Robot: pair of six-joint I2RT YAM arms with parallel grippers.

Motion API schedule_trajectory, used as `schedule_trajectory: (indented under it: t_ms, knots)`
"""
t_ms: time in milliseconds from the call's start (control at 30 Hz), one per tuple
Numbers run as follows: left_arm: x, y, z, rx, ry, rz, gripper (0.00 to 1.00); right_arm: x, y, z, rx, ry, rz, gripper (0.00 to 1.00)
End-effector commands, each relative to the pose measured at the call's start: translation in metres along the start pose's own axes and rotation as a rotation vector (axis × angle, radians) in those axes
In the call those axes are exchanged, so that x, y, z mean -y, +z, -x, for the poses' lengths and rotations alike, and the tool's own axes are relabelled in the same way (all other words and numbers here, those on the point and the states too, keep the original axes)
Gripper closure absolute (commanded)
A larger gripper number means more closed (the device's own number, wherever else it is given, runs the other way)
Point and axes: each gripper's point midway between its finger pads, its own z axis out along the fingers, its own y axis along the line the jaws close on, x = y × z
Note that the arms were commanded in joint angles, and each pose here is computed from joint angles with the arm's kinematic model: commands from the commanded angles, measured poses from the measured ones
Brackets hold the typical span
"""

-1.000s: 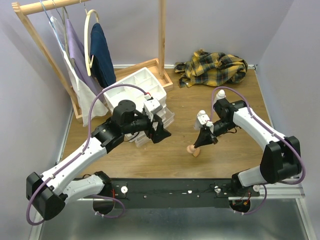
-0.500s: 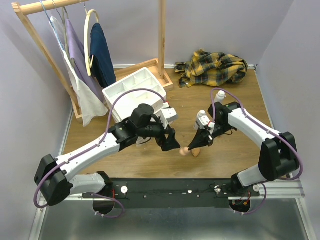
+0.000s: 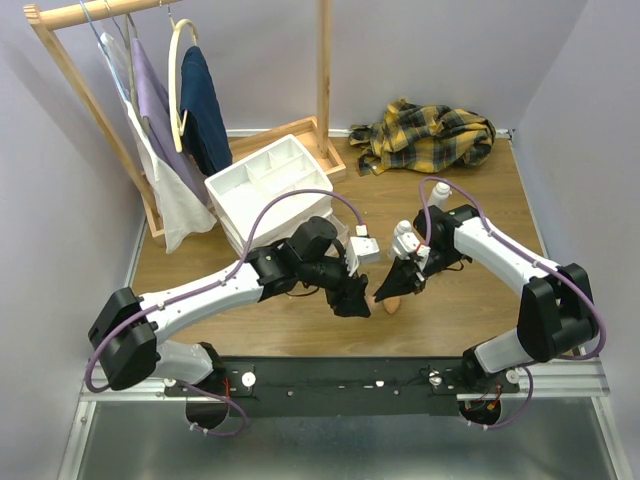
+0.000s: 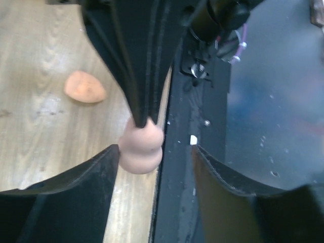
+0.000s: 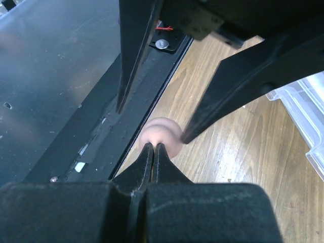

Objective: Organize the makeup
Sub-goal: Pick up the makeup tool from the center of the board, then place the makeup tool in the drawer.

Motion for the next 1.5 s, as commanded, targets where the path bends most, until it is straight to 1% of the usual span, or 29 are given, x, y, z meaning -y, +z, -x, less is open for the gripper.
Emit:
schedule_trajectory:
  t_ms: [0,133,267,333,367,433,500,567,600,667,700,767,800,833,867,900,933,967,1000,1033,1067,1100,1133,1167,1200,1233,1267,1300,1467]
  knots:
    - [0.017,0.005,-0.003,-0.052,0.020,-0.088,0.38,-0.008,0.005,0.003,0.049,0.060,0.013,1.00]
    - [0.019,0.010,-0.009,-0.090,0.018,-0.095,0.43,-0.007,0.006,0.004,0.053,0.065,0.014,1.00]
    - [0.016,0.014,-0.013,-0.114,0.010,-0.083,0.59,-0.007,0.006,0.004,0.059,0.071,0.014,1.00]
    - [0.013,0.014,-0.014,-0.121,0.005,-0.069,0.68,-0.007,0.006,0.004,0.059,0.075,0.014,0.99]
    - [0.009,0.015,-0.012,-0.117,0.004,-0.041,0.88,-0.007,0.007,0.003,0.057,0.076,0.020,0.99]
    - [0.007,0.014,-0.011,-0.113,0.000,-0.024,1.00,-0.007,0.007,0.003,0.057,0.076,0.020,1.00]
    - [0.005,0.013,-0.010,-0.107,0.003,-0.006,1.00,-0.007,0.008,0.003,0.056,0.071,0.021,0.98]
    - [0.005,0.010,-0.006,-0.090,0.016,0.008,1.00,-0.007,0.007,0.002,0.055,0.067,0.021,0.90]
    - [0.001,0.009,-0.007,-0.089,0.019,0.031,1.00,-0.007,0.008,0.002,0.053,0.063,0.022,0.77]
    - [0.000,0.003,-0.003,-0.074,0.043,0.058,1.00,-0.007,0.007,0.002,0.049,0.059,0.023,0.62]
    - [-0.006,0.001,-0.002,-0.073,0.054,0.096,1.00,-0.008,0.007,0.003,0.044,0.051,0.023,0.50]
    - [-0.012,-0.007,-0.004,-0.087,0.072,0.146,1.00,-0.007,0.005,0.001,0.019,0.034,0.028,0.38]
    - [-0.016,-0.011,-0.005,-0.095,0.096,0.173,1.00,-0.007,0.004,0.001,0.007,0.023,0.028,0.28]
    - [-0.025,-0.019,-0.006,-0.107,0.094,0.245,1.00,-0.007,0.002,-0.001,-0.022,0.011,0.033,0.22]
    - [-0.031,-0.024,-0.007,-0.119,0.125,0.281,1.00,-0.006,0.001,-0.003,-0.041,0.011,0.034,0.07]
    - [-0.037,-0.029,-0.007,-0.125,0.136,0.324,1.00,-0.006,0.000,-0.003,-0.058,0.008,0.035,0.01]
    - [-0.041,-0.037,-0.008,-0.135,0.157,0.363,1.00,-0.002,-0.003,-0.005,-0.084,-0.008,0.025,0.00]
    - [-0.054,-0.047,-0.007,-0.140,0.166,0.457,1.00,-0.001,-0.004,-0.005,-0.095,0.029,0.015,0.00]
    - [-0.060,-0.054,-0.005,-0.145,0.174,0.508,1.00,0.000,-0.005,-0.007,-0.109,0.035,0.007,0.00]
    - [-0.065,-0.063,-0.005,-0.157,0.188,0.553,1.00,0.007,-0.008,-0.008,-0.133,-0.005,-0.015,0.00]
    - [-0.078,-0.076,-0.002,-0.159,0.197,0.655,1.00,0.006,-0.008,-0.011,-0.145,0.048,-0.029,0.00]
    - [-0.082,-0.083,0.002,-0.154,0.203,0.697,1.00,0.008,-0.009,-0.011,-0.156,0.048,-0.044,0.00]
    - [-0.086,-0.090,0.003,-0.152,0.208,0.743,1.00,0.017,-0.012,-0.014,-0.180,0.013,-0.070,0.00]
    - [-0.090,-0.095,0.005,-0.151,0.211,0.778,1.00,0.017,-0.013,-0.012,-0.190,0.045,-0.095,0.00]
    - [-0.097,-0.106,0.008,-0.149,0.215,0.853,1.00,0.018,-0.014,-0.013,-0.199,0.052,-0.112,0.00]
    - [-0.101,-0.111,0.010,-0.148,0.213,0.888,1.00,0.026,-0.017,-0.015,-0.219,0.026,-0.141,0.00]
    - [-0.105,-0.115,0.010,-0.149,0.208,0.921,1.00,0.026,-0.018,-0.013,-0.223,0.040,-0.159,0.00]
    - [-0.112,-0.125,0.012,-0.149,0.208,0.996,1.00,0.027,-0.019,-0.014,-0.231,0.036,-0.169,0.00]
    - [-0.129,-0.138,0.007,-0.199,0.200,1.129,1.00,0.030,-0.022,-0.016,-0.252,0.025,-0.189,0.00]
